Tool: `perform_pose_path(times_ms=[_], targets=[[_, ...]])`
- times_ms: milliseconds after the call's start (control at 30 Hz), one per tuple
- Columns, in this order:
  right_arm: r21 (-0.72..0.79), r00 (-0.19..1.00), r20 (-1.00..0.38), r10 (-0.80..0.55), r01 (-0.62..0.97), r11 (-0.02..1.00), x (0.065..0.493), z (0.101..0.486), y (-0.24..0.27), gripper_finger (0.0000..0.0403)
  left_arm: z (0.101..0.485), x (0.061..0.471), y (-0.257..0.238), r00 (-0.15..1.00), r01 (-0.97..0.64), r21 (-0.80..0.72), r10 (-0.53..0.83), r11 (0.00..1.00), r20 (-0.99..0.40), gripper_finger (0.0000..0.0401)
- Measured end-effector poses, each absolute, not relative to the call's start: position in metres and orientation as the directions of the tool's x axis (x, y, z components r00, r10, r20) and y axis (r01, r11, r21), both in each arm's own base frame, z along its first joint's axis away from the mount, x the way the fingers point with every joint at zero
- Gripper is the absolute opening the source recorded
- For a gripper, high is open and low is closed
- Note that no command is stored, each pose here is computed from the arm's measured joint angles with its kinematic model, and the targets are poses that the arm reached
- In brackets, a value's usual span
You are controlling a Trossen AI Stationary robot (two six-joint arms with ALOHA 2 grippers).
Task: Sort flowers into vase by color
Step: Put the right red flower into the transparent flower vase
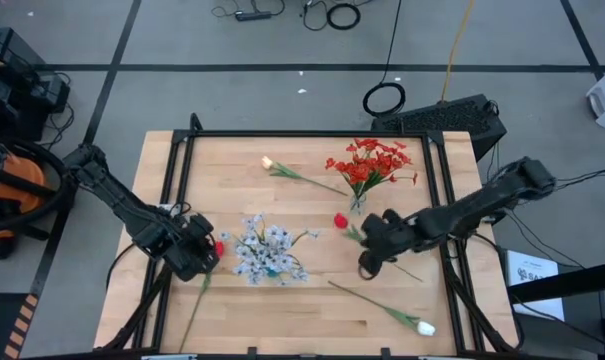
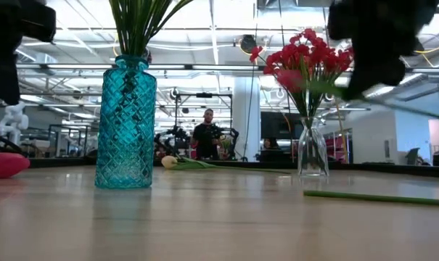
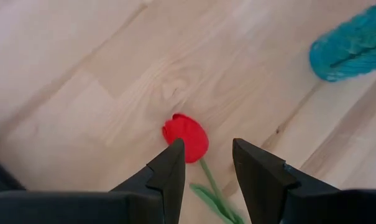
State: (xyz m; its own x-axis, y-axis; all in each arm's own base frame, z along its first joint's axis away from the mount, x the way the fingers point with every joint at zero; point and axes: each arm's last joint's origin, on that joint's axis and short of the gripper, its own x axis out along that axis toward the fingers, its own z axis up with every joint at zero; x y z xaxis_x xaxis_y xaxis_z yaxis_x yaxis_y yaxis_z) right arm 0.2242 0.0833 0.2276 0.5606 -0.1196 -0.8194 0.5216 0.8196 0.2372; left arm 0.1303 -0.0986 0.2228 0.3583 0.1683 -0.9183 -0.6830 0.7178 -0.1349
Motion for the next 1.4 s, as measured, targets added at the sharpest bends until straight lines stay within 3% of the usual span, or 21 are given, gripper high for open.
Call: perform_pose_path(times_ms=[233,500,700,900,1067,1400], targets=[[0.293,0.793,-0.496,-0.353,0.536,0.792,0.196,0.287,0.065,0.0001,0.223,0.138,-0.092,0.368,-0.606,-0.090,0.178,0.790,-0.913,0.0141],[0.193,0.825,-0.123,-0.551,0.565,0.802,0.182,0.338,0.045,0.0000,0.223,0.142,-0.085,0.355,-0.595,-0.060,0.196,0.802,-0.914,0.0141],[0.172,0.855,0.063,-0.515,0.499,0.850,0.188,0.319,0.039,0.0000,0.223,0.144,-0.083,0.351,-0.609,-0.062,0.199,0.791,-0.915,0.0141],[0.171,0.793,0.251,-0.556,0.529,0.831,0.178,0.294,0.030,0.0000,0.223,0.143,-0.083,0.331,-0.606,-0.078,0.162,0.792,-0.930,0.0141],[0.138,0.781,0.300,-0.548,0.533,0.835,0.172,0.276,0.023,0.0000,0.223,0.143,-0.084,0.325,-0.609,-0.083,0.152,0.789,-0.933,0.0141],[0.147,0.787,0.189,-0.588,0.569,0.809,0.170,0.228,0.010,0.0000,0.223,0.144,-0.084,0.332,-0.608,-0.092,0.147,0.788,-0.932,0.0141]])
